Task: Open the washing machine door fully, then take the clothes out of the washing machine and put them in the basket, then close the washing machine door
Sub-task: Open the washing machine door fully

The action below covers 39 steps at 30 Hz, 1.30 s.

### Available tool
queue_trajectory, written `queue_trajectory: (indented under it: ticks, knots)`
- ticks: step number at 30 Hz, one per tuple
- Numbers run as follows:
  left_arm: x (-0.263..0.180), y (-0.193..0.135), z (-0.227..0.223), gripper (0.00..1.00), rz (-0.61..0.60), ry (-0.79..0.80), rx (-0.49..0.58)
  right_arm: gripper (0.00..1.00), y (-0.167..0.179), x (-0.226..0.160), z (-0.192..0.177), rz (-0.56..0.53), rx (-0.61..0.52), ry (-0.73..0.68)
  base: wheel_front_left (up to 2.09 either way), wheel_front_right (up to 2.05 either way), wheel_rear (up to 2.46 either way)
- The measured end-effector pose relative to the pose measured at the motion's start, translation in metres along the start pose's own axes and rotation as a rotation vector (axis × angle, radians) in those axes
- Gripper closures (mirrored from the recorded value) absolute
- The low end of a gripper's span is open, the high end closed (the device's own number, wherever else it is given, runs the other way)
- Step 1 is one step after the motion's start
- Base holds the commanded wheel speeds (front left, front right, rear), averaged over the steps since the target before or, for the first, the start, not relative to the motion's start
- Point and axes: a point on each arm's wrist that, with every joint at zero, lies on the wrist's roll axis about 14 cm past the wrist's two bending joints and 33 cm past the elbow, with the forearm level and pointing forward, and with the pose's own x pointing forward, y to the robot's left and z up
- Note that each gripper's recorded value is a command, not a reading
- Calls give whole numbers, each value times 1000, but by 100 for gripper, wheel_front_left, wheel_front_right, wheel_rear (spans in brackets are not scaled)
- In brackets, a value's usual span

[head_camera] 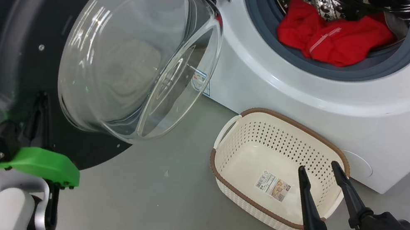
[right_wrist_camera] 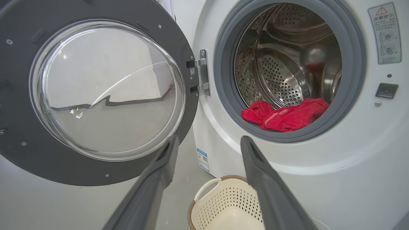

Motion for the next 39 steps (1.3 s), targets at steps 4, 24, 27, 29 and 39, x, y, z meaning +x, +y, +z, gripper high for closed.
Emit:
queue_trajectory:
  ticks: [4, 24, 27, 29, 39]
  knots:
    - [4, 2, 1, 100, 13, -3, -9, 0, 1, 1, -1, 5, -9, 3, 0, 0, 0]
    - [28, 26, 6, 100, 84, -3, -6, 0, 3, 1, 2, 13, -20, 9, 0, 0, 0]
    - [30, 29, 6, 100, 91, 1, -2, 0, 4, 1, 3, 15, -20, 11, 0, 0, 0]
    - [32, 31, 6, 100, 92, 2, 9, 0, 4, 1, 2, 15, -20, 14, 0, 0, 0]
    - [41, 39, 2, 100, 113, 25, 19, 0, 1, 0, 2, 9, -21, 17, 0, 0, 0]
